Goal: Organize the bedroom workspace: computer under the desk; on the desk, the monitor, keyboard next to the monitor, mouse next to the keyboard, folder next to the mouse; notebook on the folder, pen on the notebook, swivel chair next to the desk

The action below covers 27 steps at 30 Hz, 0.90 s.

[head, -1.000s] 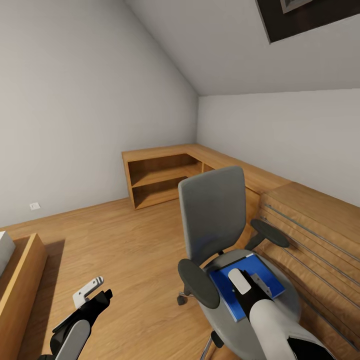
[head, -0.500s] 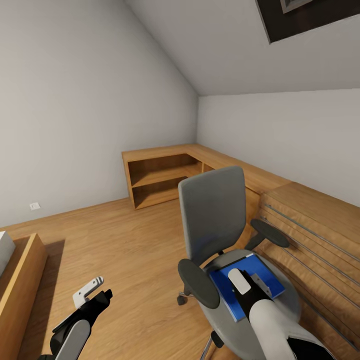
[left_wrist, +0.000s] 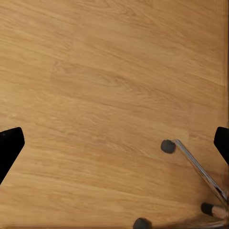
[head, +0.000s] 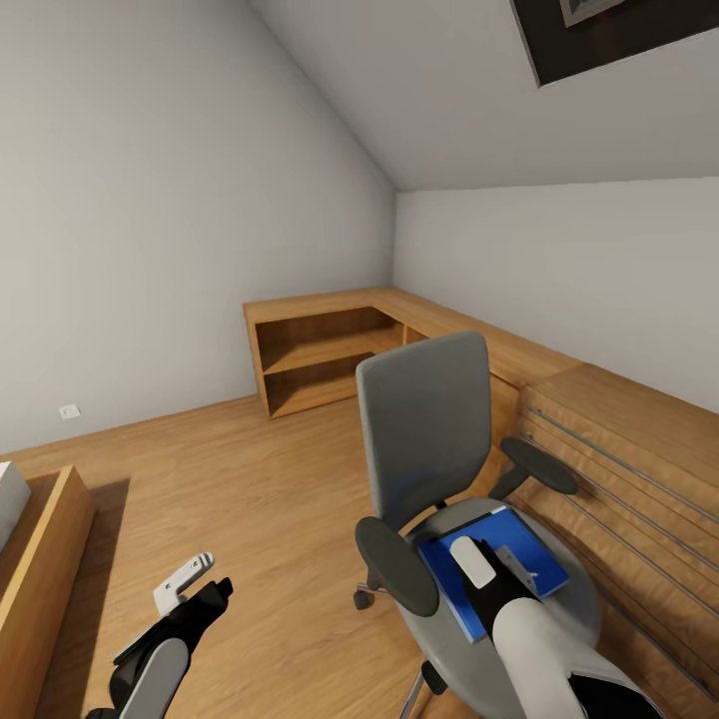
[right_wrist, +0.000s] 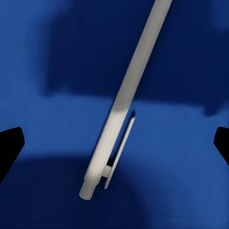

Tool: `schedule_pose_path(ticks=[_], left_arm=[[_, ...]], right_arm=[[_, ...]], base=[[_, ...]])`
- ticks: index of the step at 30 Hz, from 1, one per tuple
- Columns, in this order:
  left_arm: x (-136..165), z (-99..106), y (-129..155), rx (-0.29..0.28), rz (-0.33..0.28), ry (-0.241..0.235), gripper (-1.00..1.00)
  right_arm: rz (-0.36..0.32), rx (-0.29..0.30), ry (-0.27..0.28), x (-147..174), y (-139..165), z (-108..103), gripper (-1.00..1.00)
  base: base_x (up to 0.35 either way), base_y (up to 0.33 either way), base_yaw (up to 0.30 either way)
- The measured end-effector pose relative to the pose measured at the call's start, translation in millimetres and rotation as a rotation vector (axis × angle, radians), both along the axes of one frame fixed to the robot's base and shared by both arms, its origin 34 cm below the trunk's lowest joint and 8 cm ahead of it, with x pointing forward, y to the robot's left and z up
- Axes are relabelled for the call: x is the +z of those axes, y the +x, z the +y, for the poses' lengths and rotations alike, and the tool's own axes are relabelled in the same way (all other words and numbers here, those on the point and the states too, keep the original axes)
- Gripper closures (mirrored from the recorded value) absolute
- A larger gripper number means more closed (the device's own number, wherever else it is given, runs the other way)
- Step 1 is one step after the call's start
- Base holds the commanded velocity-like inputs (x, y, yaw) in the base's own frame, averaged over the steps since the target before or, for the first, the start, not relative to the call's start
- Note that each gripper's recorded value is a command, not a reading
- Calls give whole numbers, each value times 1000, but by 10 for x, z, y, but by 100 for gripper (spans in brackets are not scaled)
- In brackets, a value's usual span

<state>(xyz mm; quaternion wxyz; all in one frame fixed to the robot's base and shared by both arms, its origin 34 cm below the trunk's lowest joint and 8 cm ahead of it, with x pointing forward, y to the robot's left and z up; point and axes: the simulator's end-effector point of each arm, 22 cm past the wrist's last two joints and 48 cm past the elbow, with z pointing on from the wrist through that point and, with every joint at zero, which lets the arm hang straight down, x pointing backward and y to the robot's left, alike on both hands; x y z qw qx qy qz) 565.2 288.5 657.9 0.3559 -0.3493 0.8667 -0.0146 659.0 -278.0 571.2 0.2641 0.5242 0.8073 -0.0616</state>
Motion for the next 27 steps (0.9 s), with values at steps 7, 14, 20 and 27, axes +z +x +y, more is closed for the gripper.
schedule_pose_path(ticks=[7,14,20,27], left_arm=[[2,-70,3,2,-2,-15,-100],[2,-74,3,2,-2,-15,-100],[2,-73,3,2,-2,-15,-100],[3,-72,3,2,-2,-15,-100]], right_arm=[[1,3,2,0,-1,38,-100],[1,3,2,1,-2,45,-100],[1,3,2,1,-2,45,-100],[3,1,2,-1,-8,47,-100]], base=[[0,0,0],[0,0,0],[0,0,0],[0,0,2]])
